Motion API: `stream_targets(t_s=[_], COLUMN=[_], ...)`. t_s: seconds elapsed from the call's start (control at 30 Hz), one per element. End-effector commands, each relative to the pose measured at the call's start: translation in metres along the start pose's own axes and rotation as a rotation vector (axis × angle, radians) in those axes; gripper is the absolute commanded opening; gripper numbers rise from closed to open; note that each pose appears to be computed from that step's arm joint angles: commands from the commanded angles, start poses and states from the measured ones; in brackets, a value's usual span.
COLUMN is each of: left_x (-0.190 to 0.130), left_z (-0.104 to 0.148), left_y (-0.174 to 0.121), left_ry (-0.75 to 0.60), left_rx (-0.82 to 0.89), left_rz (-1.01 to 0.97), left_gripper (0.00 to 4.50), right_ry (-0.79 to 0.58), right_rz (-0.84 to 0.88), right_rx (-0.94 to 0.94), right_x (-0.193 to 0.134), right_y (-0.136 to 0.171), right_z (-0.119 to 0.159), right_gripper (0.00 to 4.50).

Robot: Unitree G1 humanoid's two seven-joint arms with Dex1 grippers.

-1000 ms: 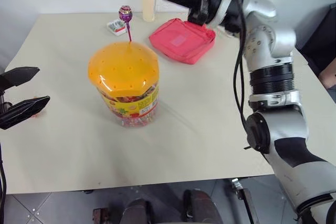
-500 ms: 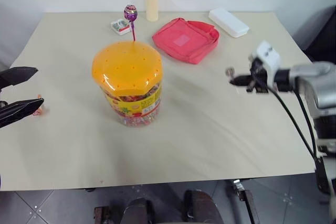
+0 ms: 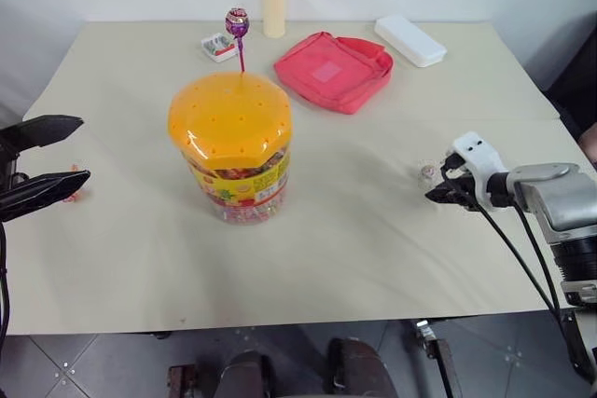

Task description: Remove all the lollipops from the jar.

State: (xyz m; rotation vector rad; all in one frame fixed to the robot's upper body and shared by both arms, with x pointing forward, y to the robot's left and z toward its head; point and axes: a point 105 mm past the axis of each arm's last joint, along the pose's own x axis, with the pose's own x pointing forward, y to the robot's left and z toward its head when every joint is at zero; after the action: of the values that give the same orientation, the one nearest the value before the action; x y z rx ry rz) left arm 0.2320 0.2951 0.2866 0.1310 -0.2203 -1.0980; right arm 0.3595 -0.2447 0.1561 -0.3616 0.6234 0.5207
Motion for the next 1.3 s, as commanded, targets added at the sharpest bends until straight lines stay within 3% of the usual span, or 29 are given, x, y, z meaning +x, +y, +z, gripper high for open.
stream_targets(t_s=[0.03,0.17,0.2,0.43,0.67,0.97,1.3], left_x=[-0.002,-0.004,-0.005,-0.003,0.002,-0.007,-0.021], left_z=[0.009,0.011,0.012,0.015,0.018,0.026,0.025], left_y=[0.000,0.001,0.001,0.004,0.006,-0.002,-0.017], left_ry=[-0.006,-0.005,-0.004,-0.004,-0.032,-0.056,-0.044], left_rx=[0.040,0.041,0.042,0.047,0.068,0.110,0.125], left_rz=[0.003,0.004,0.006,0.009,0.004,0.049,0.125], left_gripper=[4.50,4.50,4.50,4.50,4.50,4.50,4.50], right_ry=[-0.098,-0.224,-0.301,-0.649,-0.803,-0.868,-0.899], right_rz=[0.022,0.169,0.226,0.420,0.657,0.806,0.891], right_rx=[-0.059,-0.131,-0.153,-0.288,-0.370,-0.328,-0.304], right_x=[-0.026,-0.055,-0.069,-0.105,-0.079,-0.035,-0.020], right_y=[0.004,0.029,0.038,0.078,0.129,0.170,0.208], right_z=[0.022,0.044,0.058,0.144,0.212,0.261,0.296], right_gripper=[2.99,4.43,4.49,4.49,4.49,4.49,4.49])
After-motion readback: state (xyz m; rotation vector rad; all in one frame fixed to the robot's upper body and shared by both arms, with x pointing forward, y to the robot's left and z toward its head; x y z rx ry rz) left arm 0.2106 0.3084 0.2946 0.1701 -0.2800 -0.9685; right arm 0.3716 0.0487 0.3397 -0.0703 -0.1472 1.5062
